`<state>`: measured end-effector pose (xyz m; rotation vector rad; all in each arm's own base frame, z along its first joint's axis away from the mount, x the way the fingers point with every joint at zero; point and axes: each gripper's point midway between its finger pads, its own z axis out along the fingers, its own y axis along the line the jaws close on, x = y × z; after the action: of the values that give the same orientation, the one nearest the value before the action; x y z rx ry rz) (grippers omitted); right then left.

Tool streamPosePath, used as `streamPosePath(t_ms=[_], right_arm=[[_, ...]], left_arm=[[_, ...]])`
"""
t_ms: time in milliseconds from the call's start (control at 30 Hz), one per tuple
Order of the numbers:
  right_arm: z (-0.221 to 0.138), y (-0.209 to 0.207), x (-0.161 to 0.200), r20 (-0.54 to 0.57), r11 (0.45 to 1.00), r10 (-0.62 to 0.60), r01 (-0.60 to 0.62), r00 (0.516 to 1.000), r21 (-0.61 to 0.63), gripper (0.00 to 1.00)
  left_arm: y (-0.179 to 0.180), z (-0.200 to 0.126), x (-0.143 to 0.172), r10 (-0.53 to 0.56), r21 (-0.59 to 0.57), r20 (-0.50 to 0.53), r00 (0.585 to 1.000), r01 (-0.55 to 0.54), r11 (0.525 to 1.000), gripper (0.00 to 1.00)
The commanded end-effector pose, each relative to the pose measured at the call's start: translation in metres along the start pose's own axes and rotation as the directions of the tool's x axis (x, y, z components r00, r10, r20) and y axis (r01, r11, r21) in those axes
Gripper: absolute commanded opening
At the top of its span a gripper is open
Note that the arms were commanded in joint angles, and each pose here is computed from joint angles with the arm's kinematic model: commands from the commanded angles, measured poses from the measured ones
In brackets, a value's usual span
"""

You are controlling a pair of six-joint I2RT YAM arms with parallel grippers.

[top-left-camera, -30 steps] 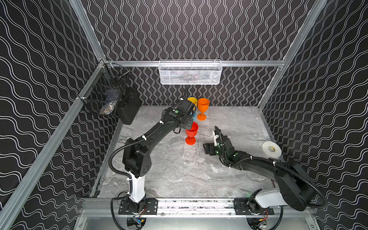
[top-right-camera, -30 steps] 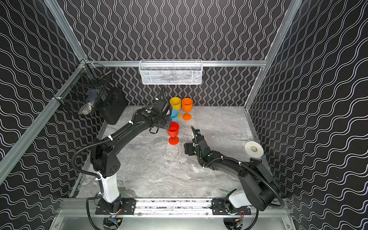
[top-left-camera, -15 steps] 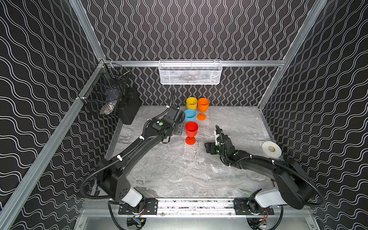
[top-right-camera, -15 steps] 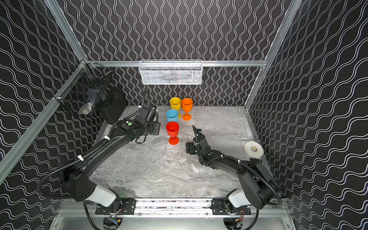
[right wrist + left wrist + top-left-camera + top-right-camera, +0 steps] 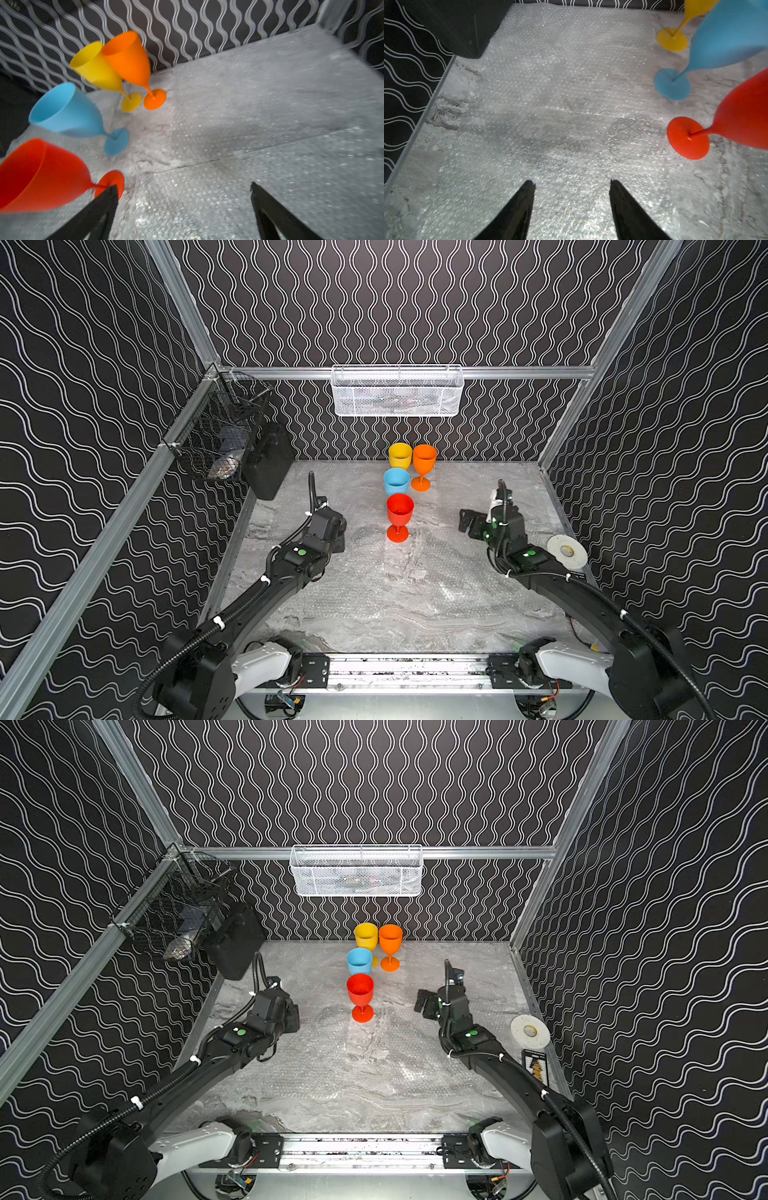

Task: Unpack wine glasses from bubble wrap
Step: Place the wine glass at the center of the board, then reset both arms

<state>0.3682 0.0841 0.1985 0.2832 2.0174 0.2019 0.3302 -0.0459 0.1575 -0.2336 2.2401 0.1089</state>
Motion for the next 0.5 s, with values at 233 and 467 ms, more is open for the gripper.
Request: streamPosePath(t_ms=[233,467], right_arm=[[-0.008,-0.126,-0.035,0.133,0.868,0.082,-0.137,0.988,0.477,1.00],[0.011,-0.194,-0.001,0.151,0.787,0.122,-0.188,0.981,0.588,1.00]], left_arm=[[0.070,0.017,-0.003,-0.160,-0.174,0.122,0.980,0.180,0.968,0.95],[0.115,0.047,0.013,-0.171,-0.280,0.160,0.972,0.211,0.936,0.99]])
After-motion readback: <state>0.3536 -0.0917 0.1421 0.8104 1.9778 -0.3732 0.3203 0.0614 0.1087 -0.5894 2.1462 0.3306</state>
